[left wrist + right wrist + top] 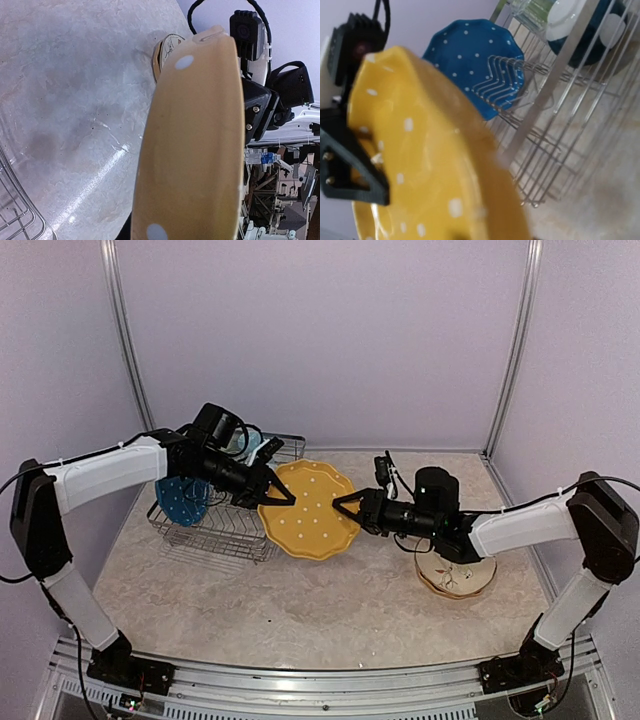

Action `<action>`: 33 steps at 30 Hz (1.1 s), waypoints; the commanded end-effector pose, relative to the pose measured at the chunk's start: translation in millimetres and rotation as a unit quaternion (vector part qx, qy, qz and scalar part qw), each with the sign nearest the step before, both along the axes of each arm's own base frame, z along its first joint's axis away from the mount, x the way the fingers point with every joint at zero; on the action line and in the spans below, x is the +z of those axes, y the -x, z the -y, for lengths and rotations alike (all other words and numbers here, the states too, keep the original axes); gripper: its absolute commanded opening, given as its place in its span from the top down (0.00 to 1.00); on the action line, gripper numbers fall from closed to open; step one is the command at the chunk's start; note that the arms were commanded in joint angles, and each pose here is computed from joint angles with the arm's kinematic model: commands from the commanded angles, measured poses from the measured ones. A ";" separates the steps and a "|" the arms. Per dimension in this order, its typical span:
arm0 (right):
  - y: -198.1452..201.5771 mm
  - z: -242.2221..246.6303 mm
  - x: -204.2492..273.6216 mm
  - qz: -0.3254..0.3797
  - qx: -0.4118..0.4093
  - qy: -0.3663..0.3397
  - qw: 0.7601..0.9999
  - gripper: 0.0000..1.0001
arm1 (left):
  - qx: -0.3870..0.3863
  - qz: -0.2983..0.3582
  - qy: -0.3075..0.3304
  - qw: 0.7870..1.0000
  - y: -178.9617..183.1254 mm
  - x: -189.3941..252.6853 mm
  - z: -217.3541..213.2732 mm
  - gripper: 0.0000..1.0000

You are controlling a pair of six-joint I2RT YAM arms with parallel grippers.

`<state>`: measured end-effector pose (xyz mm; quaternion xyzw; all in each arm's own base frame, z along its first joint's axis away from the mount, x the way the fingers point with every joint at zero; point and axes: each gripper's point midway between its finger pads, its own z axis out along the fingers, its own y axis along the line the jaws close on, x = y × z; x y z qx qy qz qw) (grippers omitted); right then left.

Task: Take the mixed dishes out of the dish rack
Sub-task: Pass from the left arm to the right

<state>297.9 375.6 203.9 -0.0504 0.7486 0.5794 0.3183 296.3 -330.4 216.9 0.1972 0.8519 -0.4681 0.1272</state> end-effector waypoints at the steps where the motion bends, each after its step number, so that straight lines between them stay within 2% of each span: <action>1: 10.4 -8.9 12.3 0.011 0.026 -0.038 0.999 0.65 | -0.050 0.026 0.059 0.997 10.5 27.9 23.3 1.00; 7: 14.3 -6.0 21.4 0.018 0.027 -0.053 0.998 0.89 | -0.049 0.027 0.051 0.997 9.6 26.1 23.6 1.00; 9: 15.4 -4.9 27.8 0.025 0.028 -0.055 0.998 0.97 | -0.046 0.027 0.047 0.997 8.1 24.9 23.1 0.95; 10: 15.5 -4.3 29.8 0.027 0.027 -0.055 0.998 1.00 | -0.045 0.027 0.045 0.998 7.8 24.3 22.6 0.90; 13: 17.0 -1.9 37.7 0.032 0.025 -0.060 0.997 1.00 | -0.046 0.034 0.042 0.997 7.3 23.8 21.2 0.76; 17: 17.1 3.2 45.7 0.038 0.017 -0.059 0.997 1.00 | -0.036 0.047 0.032 0.998 4.0 22.7 16.8 0.42; 20: 15.1 10.7 49.6 0.041 0.004 -0.056 0.998 1.00 | -0.021 0.060 0.029 0.998 -0.8 24.2 9.5 0.29; 21: 14.8 13.3 50.7 0.042 0.001 -0.057 0.997 1.00 | -0.017 0.063 0.028 0.997 -2.6 25.3 7.0 0.18; 23: 13.2 20.5 49.8 0.037 -0.008 -0.056 0.998 1.00 | -0.009 0.070 0.029 0.997 -6.7 28.7 2.4 0.03; 30: 4.5 70.5 38.0 0.014 -0.057 -0.055 0.997 1.00 | 0.043 0.090 0.008 0.995 -26.7 33.7 -21.4 0.01; 33: 0.8 102.2 26.5 0.000 -0.094 -0.028 0.995 1.00 | 0.063 0.104 0.002 0.993 -33.2 39.9 -32.5 0.01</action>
